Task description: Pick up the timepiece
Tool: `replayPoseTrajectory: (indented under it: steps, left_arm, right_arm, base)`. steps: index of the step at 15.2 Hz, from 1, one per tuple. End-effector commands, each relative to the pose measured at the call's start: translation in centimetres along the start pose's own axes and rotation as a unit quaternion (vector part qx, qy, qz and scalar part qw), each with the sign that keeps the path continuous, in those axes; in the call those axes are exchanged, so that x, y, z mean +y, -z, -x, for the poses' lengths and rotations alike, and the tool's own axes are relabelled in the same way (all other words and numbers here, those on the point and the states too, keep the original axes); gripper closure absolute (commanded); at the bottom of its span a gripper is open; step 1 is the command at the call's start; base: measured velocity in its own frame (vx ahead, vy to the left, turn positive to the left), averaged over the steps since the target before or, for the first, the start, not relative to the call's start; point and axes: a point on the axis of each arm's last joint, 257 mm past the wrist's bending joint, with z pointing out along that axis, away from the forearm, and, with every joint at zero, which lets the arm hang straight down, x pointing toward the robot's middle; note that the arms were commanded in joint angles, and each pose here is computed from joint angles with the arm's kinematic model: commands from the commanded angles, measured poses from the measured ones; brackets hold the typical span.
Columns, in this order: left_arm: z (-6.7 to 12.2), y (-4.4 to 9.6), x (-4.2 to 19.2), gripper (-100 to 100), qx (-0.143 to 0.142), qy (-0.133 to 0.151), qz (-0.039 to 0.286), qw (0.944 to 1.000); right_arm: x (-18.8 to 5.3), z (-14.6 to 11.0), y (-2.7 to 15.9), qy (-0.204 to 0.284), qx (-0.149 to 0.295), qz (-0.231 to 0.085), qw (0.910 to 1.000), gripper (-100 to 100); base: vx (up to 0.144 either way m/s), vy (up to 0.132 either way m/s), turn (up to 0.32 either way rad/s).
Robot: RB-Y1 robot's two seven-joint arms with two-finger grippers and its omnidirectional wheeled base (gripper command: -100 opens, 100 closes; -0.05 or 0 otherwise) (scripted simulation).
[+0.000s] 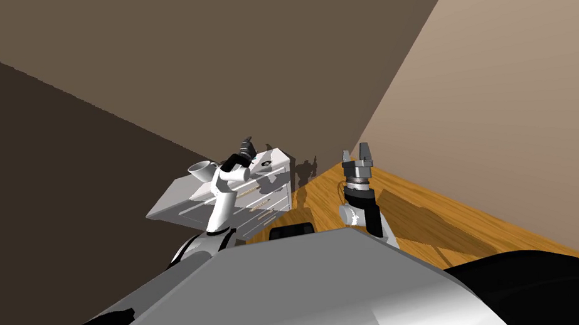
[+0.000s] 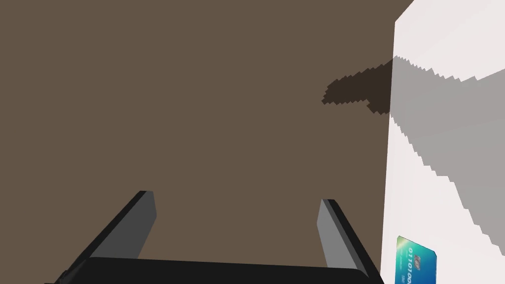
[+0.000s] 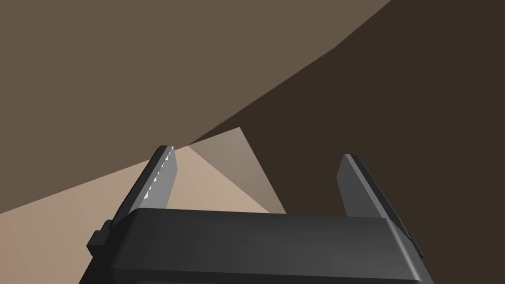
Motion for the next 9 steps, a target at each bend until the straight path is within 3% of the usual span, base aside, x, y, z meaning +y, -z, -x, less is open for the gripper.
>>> replayPoseTrajectory:
  steps: [1, 2, 3, 5, 6, 9]
  left_arm:
    - [-0.2, -0.3, 0.4, -100, -0.002, 0.003, 0.018, 0.9998]
    - [-0.1, -0.3, 0.5, -100, -0.002, 0.003, 0.019, 0.9998]
    - [-0.7, -1.3, 0.2, -100, 0.001, 0.013, 0.030, 0.9995]
    - [-0.7, -1.3, 0.6, -100, -0.002, 0.012, 0.045, 0.9989]
    - [-1.2, -2.2, 0.5, -100, 0.001, 0.022, 0.053, 0.9983]
    - [-1.3, -2.2, 0.8, -100, -0.002, 0.020, 0.071, 0.9973]
  right_arm:
    - [0.0, 0.0, 0.0, 0.000, 0.000, 0.000, 1.0000, 0]
    - [0.0, 0.0, 0.0, 0.000, 0.000, 0.000, 1.0000, 0]
    - [0.0, 0.0, 0.0, 0.000, 0.000, 0.000, 1.0000, 0]
    - [0.0, 0.0, 0.0, 0.000, 0.000, 0.000, 1.0000, 0]
    - [0.0, 0.0, 0.0, 0.000, 0.000, 0.000, 1.0000, 0]
    - [0.0, 0.0, 0.0, 0.000, 0.000, 0.000, 1.0000, 0]
  base:
    - [-0.010, 0.011, -0.018]
    - [-0.006, 0.007, 0.001]
    - [-0.012, 0.009, -0.032]
    - [-0.014, 0.011, -0.034]
    - [-0.014, 0.012, -0.034]
    - [-0.012, 0.012, -0.019]
